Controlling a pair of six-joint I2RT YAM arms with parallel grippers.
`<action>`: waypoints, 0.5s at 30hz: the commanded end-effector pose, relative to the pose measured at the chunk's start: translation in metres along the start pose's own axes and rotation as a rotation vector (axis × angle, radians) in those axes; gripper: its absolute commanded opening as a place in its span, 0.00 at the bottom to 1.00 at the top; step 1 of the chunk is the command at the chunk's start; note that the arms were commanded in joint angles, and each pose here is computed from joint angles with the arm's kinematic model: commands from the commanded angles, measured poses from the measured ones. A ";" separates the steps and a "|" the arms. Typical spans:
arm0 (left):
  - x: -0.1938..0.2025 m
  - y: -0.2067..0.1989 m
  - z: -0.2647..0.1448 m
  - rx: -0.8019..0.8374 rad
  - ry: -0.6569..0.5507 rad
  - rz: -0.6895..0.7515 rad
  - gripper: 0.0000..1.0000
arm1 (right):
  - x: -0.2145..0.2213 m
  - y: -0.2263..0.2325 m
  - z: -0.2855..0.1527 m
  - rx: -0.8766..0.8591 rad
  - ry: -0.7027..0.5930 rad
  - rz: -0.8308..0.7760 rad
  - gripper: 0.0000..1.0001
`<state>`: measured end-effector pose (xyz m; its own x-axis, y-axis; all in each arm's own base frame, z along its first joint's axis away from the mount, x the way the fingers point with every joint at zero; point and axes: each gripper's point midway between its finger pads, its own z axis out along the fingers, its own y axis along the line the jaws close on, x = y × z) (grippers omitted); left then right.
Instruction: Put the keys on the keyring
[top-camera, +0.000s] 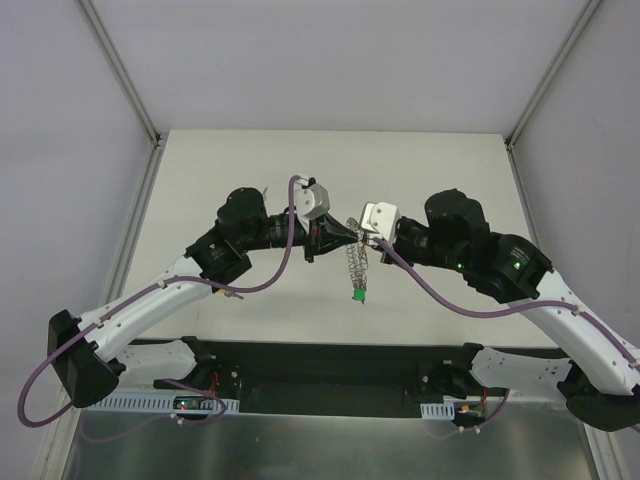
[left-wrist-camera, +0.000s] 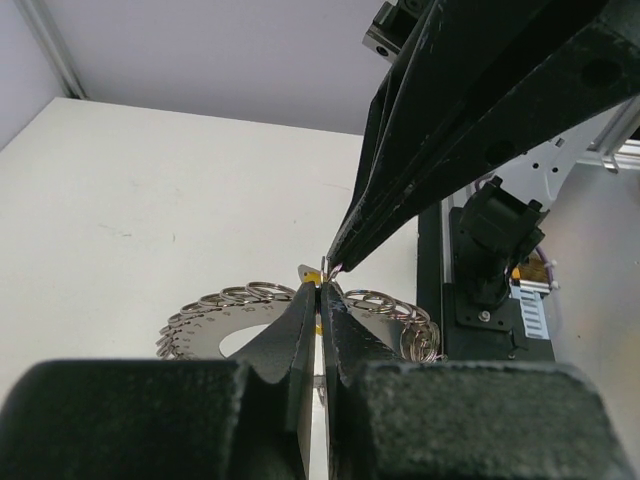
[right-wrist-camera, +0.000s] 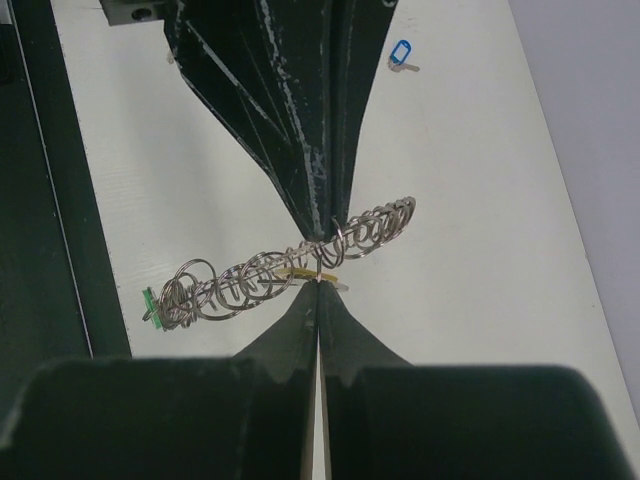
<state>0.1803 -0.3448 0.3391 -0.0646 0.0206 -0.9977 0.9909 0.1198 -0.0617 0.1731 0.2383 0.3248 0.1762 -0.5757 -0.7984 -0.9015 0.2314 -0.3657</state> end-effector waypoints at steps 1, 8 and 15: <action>-0.051 0.000 -0.012 -0.067 -0.218 0.093 0.00 | -0.002 -0.011 -0.002 0.066 -0.002 0.004 0.01; -0.031 0.000 -0.018 -0.085 -0.239 0.096 0.27 | -0.017 -0.019 -0.007 0.076 -0.022 -0.014 0.01; -0.018 0.004 -0.026 -0.115 -0.205 0.120 0.41 | -0.025 -0.013 -0.006 0.008 -0.013 -0.041 0.01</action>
<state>0.1802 -0.3273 0.3393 0.0067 -0.1143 -0.9934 0.9775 0.2102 -0.0176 0.1822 0.2390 0.3201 0.1487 -0.6248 -0.7665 -0.8979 0.2394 -0.3694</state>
